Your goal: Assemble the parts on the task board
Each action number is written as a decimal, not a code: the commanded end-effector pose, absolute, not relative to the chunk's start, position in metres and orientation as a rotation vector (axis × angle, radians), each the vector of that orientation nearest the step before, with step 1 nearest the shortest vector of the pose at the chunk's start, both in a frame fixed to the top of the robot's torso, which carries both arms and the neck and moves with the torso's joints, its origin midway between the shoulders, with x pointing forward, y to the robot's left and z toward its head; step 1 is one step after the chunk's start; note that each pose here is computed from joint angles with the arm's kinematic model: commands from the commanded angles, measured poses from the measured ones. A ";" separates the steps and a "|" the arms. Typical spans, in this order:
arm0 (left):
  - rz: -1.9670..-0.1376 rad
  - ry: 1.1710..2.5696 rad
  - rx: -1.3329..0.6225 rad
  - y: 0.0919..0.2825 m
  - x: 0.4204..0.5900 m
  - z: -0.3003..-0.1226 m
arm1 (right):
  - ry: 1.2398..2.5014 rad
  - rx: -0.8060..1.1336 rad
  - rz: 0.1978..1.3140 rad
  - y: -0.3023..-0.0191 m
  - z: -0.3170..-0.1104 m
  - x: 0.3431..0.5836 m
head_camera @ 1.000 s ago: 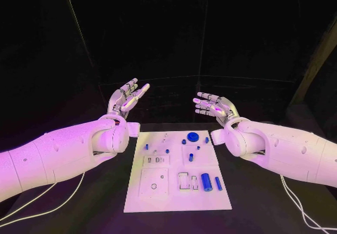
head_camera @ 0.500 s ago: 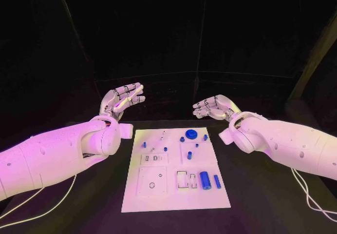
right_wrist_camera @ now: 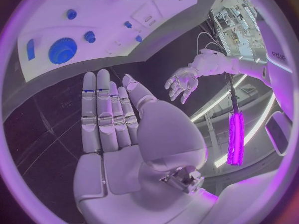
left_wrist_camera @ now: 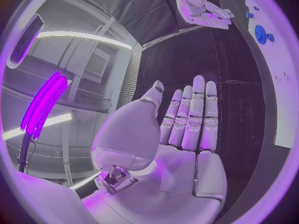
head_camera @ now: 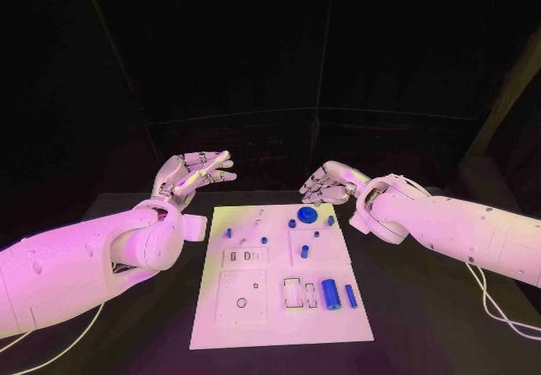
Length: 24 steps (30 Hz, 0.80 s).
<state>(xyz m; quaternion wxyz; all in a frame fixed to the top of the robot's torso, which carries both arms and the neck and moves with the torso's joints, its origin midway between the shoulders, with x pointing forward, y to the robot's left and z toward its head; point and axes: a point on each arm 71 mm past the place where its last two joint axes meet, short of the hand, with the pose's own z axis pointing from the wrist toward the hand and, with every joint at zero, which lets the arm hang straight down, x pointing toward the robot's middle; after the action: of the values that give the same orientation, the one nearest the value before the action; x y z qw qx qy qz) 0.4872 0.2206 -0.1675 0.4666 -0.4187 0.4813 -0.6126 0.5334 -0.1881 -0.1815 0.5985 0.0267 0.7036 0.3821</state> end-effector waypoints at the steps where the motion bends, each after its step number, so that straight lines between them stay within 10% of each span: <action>1: -1.576 1.226 -0.965 0.214 0.482 -0.164 | 1.674 -0.133 0.726 -0.181 -0.183 0.534; 24: -1.654 1.271 -0.956 0.203 0.462 -0.157 | 1.707 -0.382 0.484 -0.152 -0.172 0.542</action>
<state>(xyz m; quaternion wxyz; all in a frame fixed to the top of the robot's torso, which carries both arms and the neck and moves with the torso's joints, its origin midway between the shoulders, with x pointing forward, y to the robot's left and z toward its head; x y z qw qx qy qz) 0.4631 0.2055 -0.1592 0.4186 -0.3893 0.5025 -0.6486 0.5410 -0.1509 -0.1702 0.6251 -0.1480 0.7274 0.2413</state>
